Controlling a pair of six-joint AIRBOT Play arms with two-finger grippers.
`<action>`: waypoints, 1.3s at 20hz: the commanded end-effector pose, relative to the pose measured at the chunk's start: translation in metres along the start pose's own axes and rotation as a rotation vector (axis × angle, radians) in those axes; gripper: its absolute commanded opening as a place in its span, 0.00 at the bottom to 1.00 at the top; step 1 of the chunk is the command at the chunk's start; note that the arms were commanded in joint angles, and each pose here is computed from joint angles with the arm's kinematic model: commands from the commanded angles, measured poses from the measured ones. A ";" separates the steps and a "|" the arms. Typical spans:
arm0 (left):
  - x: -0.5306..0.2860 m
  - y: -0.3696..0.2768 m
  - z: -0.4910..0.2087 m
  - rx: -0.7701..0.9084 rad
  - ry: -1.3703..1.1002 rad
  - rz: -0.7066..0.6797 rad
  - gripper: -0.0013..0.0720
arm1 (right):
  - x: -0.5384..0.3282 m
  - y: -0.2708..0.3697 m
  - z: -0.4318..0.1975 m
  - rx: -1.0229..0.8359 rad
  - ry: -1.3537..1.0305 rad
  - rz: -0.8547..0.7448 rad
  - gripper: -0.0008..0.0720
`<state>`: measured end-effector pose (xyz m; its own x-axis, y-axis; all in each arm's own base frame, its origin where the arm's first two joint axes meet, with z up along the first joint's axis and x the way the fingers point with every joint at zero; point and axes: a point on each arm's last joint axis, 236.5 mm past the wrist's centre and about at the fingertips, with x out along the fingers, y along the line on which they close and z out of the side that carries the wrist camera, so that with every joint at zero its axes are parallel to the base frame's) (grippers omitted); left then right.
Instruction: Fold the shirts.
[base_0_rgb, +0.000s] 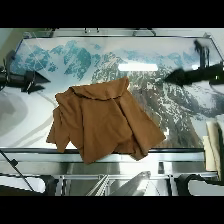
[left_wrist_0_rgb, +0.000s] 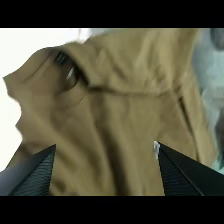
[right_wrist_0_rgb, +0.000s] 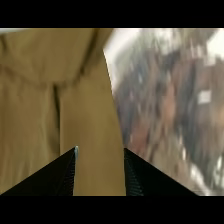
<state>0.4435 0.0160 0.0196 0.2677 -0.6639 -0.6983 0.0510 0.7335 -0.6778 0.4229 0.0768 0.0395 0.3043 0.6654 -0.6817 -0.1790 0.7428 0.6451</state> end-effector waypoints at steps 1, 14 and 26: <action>0.000 0.052 -0.052 -0.097 0.227 0.150 0.99 | 0.001 -0.026 -0.106 0.254 0.179 -0.002 0.47; 0.051 0.083 -0.087 -0.142 0.282 0.233 0.98 | 0.035 -0.051 -0.251 0.703 0.249 -0.196 0.52; 0.082 0.080 -0.095 -0.092 0.378 0.207 0.03 | 0.083 -0.052 -0.190 0.545 0.135 -0.107 0.04</action>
<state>0.3778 0.0002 -0.1139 -0.1182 -0.5278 -0.8411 -0.0590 0.8493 -0.5247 0.2415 0.1223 -0.1240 0.0618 0.6504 -0.7571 0.4285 0.6678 0.6086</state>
